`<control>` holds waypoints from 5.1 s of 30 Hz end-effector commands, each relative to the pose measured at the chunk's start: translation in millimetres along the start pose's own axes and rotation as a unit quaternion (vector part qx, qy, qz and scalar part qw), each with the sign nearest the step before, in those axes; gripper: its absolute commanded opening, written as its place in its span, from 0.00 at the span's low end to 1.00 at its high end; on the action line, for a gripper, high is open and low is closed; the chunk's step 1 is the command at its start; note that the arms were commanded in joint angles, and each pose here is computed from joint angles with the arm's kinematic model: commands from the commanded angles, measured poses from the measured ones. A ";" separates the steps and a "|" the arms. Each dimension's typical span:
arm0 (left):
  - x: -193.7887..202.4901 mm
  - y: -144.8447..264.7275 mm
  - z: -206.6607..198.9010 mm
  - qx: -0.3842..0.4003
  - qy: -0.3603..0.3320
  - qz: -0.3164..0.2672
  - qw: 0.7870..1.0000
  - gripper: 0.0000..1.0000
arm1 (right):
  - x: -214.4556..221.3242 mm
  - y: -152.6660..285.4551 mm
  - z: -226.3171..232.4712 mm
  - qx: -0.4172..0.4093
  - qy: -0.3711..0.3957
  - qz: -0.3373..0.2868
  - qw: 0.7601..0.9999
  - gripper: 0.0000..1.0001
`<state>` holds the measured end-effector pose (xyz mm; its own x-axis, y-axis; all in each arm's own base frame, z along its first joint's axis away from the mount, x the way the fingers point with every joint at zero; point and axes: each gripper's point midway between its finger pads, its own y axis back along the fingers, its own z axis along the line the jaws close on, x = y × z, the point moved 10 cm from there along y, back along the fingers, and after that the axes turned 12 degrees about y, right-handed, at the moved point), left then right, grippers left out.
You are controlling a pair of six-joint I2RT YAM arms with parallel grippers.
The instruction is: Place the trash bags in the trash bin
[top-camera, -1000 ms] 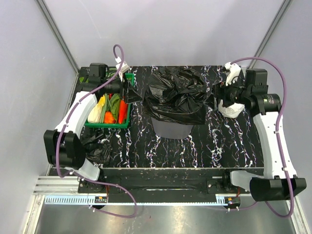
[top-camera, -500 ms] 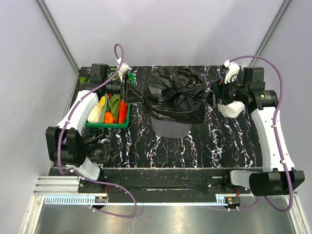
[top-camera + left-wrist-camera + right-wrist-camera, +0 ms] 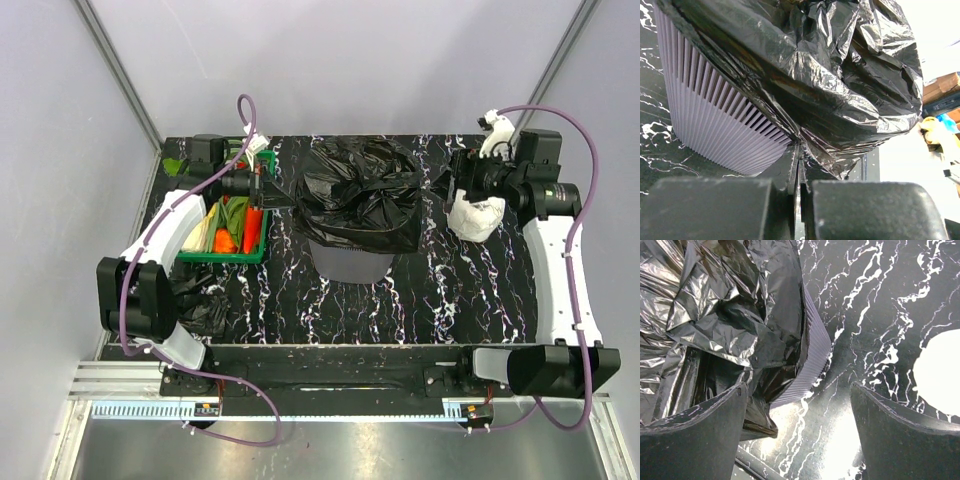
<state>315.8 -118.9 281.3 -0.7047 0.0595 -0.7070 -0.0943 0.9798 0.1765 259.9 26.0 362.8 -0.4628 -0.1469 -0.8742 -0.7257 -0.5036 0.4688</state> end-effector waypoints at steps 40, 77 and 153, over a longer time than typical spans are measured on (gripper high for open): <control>-7.2 33.2 -24.3 -0.017 -0.086 -0.017 0.996 0.76 | 45.4 -83.3 -55.5 -0.285 -0.230 -0.034 0.930 0.79; 2.6 -16.5 1.9 0.032 -0.048 -0.005 0.998 0.12 | 45.9 -94.0 -35.1 -0.351 -0.206 -0.019 0.913 0.24; 125.2 -25.0 74.5 -0.334 -0.047 0.144 0.930 0.00 | 142.5 -136.3 -52.8 0.100 0.008 0.218 0.971 0.00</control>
<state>306.9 -140.0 178.8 -0.5478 0.2720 -0.7912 -0.4185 0.7298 0.5406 333.2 50.6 209.6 -0.5913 -0.2595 -0.7635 -0.6394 -0.4261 0.6400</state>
